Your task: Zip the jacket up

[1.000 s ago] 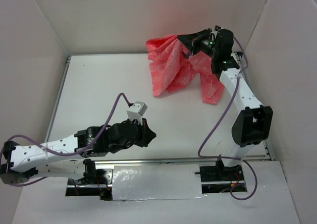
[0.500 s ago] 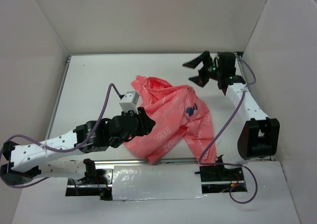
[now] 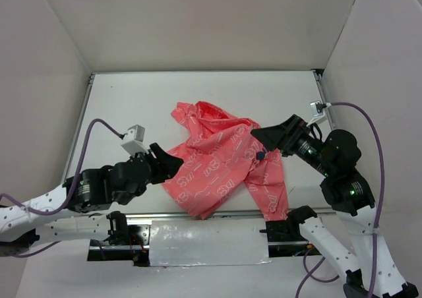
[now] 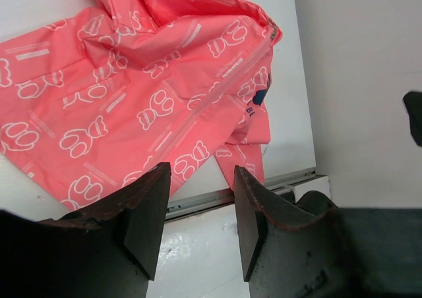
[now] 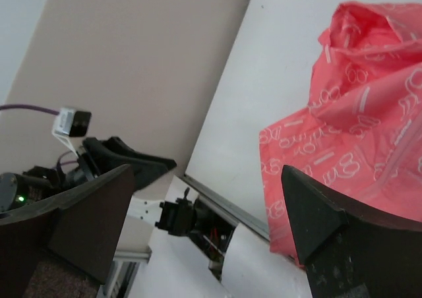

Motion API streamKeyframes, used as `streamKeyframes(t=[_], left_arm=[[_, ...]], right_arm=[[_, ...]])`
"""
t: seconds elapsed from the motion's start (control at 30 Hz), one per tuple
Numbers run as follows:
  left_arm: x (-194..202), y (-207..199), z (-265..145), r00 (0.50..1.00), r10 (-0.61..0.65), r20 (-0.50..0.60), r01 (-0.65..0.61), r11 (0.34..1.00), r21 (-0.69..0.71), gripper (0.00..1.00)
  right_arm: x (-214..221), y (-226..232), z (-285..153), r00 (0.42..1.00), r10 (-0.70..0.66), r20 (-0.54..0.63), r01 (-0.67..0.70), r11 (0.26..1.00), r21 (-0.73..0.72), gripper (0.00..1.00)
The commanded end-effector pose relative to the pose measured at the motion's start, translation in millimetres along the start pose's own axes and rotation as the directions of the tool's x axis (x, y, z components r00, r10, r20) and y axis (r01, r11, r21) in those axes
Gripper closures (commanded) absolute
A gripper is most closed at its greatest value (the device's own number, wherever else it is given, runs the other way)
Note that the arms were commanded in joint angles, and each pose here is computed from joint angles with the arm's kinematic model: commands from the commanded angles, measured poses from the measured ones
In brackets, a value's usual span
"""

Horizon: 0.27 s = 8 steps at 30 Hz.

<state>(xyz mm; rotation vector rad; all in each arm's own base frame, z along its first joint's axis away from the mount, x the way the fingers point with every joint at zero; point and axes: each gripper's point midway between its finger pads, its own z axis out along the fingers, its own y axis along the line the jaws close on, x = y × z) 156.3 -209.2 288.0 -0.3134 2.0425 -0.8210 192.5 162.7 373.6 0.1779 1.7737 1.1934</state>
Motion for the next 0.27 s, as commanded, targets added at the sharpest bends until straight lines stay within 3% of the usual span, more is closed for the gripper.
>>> streamKeyframes(t=[0.0,0.23], left_arm=[[-22,2,-9,0.997,-0.044,0.064,0.045,0.999,-0.009,0.45],[-57,-29,-18,0.990,-0.014,0.143,0.010,1.000,0.028,0.42]], right_arm=[[12,-10,-7,0.999,-0.007,-0.046,0.011,0.996,0.086,0.00],[-19,19,-12,0.990,-0.137,0.043,0.134,0.989,0.069,0.00]])
